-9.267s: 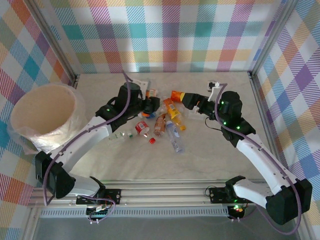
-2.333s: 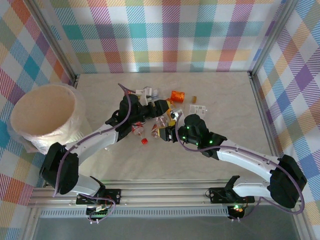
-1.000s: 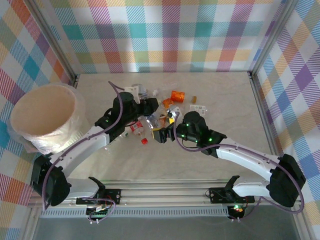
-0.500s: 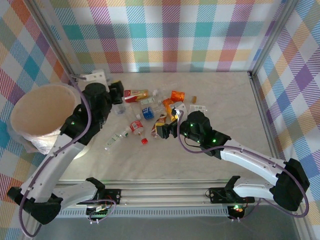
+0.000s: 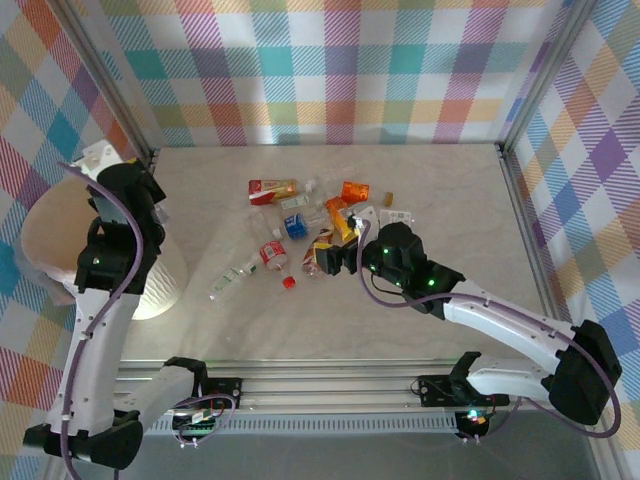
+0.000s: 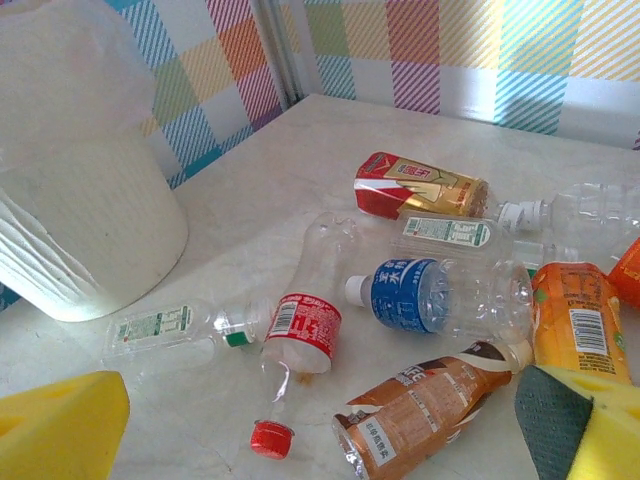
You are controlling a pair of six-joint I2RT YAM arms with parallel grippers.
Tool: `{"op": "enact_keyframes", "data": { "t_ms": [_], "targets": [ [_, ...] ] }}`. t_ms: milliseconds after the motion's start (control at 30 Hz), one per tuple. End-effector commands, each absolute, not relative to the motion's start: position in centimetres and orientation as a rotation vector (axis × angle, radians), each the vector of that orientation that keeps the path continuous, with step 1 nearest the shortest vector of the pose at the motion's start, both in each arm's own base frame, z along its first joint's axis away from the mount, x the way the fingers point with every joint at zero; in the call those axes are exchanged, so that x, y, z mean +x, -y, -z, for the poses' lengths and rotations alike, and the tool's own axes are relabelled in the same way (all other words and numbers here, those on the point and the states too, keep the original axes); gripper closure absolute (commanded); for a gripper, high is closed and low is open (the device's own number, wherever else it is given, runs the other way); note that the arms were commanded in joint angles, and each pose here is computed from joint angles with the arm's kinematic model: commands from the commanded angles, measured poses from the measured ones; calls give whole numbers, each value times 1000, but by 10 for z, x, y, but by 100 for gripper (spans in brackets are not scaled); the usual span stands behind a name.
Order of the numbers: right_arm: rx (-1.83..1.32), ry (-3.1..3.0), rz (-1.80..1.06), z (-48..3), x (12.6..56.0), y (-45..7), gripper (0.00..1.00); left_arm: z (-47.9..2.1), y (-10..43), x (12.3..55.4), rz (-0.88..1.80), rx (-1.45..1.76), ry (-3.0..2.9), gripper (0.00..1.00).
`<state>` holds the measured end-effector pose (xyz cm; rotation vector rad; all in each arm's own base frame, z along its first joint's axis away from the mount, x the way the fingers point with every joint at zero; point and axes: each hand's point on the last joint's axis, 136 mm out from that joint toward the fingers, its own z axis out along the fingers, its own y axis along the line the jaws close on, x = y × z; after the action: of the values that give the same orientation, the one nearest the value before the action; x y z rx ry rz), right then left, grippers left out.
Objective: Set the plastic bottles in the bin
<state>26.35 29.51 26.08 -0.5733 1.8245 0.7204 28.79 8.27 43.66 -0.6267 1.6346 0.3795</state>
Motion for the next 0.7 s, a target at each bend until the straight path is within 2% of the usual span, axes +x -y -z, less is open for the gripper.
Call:
{"op": "enact_keyframes", "data": {
  "t_ms": [0, 167, 400, 667],
  "targets": [
    [-566, -1812, -696, -263, 263, -289, 0, -445, -106, 281, -416, -693, -1613, 57],
    [-568, -1818, -688, -261, 262, -286, 0, -429, -144, 286, -413, -814, -1644, 57],
    [-567, -1832, -668, -257, 260, -282, 0, -383, -186, 309, -182, -1008, -1705, 57],
    [-552, -1840, -650, -253, 259, -275, 1, -346, -221, 316, -246, -1235, -1660, 53]
  ]
}}
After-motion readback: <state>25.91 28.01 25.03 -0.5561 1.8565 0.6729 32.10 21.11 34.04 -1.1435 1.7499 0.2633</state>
